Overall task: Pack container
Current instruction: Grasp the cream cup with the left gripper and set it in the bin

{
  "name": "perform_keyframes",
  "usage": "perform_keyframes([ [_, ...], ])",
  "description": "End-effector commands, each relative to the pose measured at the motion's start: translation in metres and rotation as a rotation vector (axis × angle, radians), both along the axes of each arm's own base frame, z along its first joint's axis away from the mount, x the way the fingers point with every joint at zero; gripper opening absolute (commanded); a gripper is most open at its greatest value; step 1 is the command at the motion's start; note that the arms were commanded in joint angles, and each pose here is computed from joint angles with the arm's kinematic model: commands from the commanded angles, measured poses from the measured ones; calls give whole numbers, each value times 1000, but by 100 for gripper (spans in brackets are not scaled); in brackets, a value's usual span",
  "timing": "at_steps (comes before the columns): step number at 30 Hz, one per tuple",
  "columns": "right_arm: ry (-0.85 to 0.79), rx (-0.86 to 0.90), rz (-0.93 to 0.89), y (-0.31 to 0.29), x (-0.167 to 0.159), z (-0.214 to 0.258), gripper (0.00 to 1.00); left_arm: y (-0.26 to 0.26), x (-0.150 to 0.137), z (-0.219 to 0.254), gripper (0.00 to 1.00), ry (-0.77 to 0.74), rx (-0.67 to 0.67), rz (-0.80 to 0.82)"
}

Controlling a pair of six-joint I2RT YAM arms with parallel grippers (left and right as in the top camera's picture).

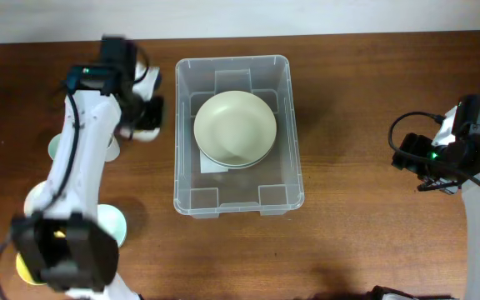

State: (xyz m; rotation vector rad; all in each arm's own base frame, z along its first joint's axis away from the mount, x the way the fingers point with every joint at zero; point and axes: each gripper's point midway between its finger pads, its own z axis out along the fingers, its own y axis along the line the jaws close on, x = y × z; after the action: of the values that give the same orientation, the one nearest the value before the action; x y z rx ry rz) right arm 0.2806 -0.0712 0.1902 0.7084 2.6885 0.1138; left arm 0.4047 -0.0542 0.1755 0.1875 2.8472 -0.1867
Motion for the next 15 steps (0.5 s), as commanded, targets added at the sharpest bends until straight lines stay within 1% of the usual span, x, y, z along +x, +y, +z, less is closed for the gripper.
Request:
perform_keyframes([
  [1,-3,-4,9,0,-1,0,78,-63,-12,88,1,-234,-50,-156],
  [4,-3,-4,8,0,-1,0,78,-116,-30,89,1,-233,-78,-267],
  [7,-3,-4,8,0,-1,0,78,-169,-50,71,1,-178,-97,-359],
  [9,-3,-3,9,0,-1,0,78,-204,-65,50,1,-120,-96,-419],
  [11,-2,-3,9,0,-1,0,78,-220,-73,34,1,-67,-97,-397],
  [13,1,-2,9,0,-2,0,78,-235,-82,12,1,22,-107,-299],
  [15,1,-2,9,0,-2,0,78,-245,-85,-5,1,77,-109,-225],
])
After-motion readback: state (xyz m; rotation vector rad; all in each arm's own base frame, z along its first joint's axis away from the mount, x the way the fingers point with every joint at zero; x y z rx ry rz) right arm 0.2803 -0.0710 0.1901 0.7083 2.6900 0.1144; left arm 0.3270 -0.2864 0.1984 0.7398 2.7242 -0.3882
